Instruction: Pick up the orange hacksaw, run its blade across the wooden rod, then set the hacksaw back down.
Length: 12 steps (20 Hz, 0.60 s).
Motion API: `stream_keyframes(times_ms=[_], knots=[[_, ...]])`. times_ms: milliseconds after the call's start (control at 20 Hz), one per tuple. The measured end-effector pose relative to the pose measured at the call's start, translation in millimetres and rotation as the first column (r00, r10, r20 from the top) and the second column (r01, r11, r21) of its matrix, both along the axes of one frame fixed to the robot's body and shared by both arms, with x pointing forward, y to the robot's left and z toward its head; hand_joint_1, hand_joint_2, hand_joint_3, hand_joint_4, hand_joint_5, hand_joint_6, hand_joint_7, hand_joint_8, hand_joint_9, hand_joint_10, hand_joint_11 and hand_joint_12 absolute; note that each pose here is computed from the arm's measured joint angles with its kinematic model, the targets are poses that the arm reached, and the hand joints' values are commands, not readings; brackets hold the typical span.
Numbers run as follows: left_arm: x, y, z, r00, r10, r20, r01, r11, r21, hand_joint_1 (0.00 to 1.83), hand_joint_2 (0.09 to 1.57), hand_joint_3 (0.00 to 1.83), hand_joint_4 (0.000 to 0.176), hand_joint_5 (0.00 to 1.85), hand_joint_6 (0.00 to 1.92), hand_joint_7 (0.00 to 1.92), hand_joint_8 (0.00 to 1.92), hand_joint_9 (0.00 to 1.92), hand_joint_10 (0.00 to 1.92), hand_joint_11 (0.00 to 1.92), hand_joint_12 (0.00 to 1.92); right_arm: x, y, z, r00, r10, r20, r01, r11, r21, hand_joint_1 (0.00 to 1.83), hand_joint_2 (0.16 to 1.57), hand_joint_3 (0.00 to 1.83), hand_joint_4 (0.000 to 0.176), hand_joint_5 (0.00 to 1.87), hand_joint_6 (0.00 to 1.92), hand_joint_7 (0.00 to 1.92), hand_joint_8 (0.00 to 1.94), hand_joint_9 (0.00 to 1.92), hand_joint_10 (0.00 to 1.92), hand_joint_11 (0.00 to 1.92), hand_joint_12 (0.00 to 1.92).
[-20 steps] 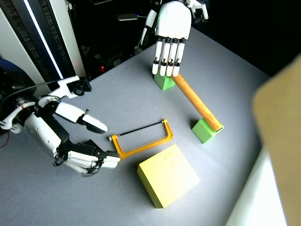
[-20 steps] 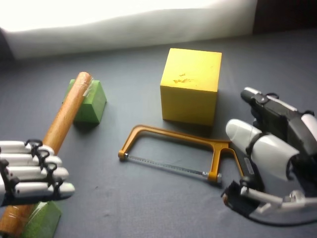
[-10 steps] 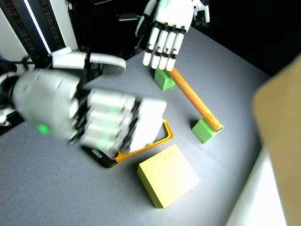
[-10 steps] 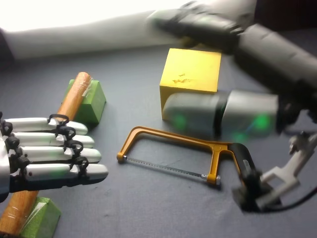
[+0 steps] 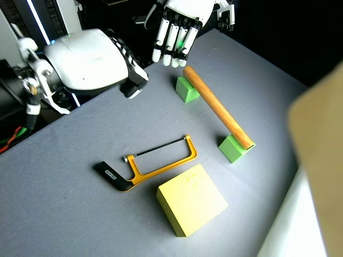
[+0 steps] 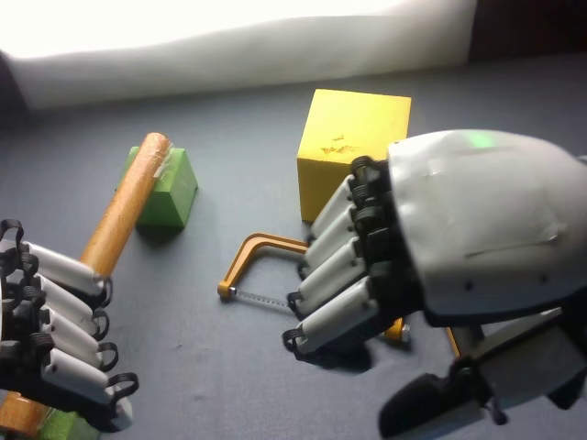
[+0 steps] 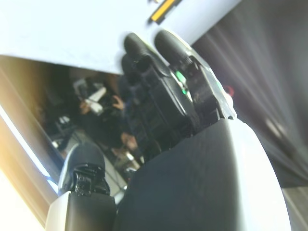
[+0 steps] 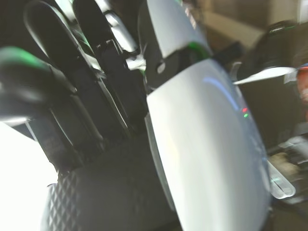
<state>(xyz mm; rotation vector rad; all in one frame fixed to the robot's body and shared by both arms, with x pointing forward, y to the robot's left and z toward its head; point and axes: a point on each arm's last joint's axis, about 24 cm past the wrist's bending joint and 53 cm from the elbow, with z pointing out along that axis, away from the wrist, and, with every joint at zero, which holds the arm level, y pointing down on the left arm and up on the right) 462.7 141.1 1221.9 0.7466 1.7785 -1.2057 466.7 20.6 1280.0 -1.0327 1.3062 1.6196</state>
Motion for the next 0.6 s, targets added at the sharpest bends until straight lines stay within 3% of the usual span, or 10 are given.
stream_keyframes(times_ms=[100,200,350,600], knots=[[-0.4,0.0,0.6,1.0000,-0.003,-0.002,0.003,1.0000,-0.005,0.29,1.36,0.00,0.000,1.04,1.92,1.13,1.92,1.19,1.92,1.25,1.92,6.6,-7.9,-1.9,0.998,0.001,0.057,0.001,1.000,-0.030,0.34,1.22,0.01,0.000,1.13,1.92,1.34,1.94,1.49,1.92,1.64,1.92],[-1.2,-0.5,0.7,1.0000,-0.007,-0.002,0.007,1.0000,-0.006,0.31,1.37,0.00,0.000,1.32,1.92,1.37,1.92,1.42,1.92,1.50,1.92,21.1,-19.8,2.4,0.994,-0.051,0.097,0.055,0.998,-0.043,0.24,1.30,0.02,0.000,1.21,1.92,1.41,1.94,1.53,1.92,1.68,1.92],[-1.9,-0.5,0.8,0.9999,-0.010,-0.003,0.010,0.9999,-0.007,0.29,1.41,0.01,0.000,1.40,1.92,1.48,1.92,1.53,1.92,1.62,1.92,21.5,-27.3,2.0,0.992,-0.058,0.116,0.064,0.997,-0.046,0.05,1.47,0.02,0.000,1.26,1.92,1.45,1.94,1.56,1.92,1.71,1.92],[4.2,3.8,3.7,0.9999,-0.001,0.012,0.001,0.9999,-0.014,0.20,1.47,0.01,0.000,1.37,1.92,1.47,1.92,1.51,1.92,1.59,1.92,14.4,-34.7,-6.9,0.992,-0.034,0.123,0.042,0.997,-0.063,0.14,1.54,0.00,0.000,1.22,1.92,1.40,1.94,1.51,1.92,1.64,1.92]])
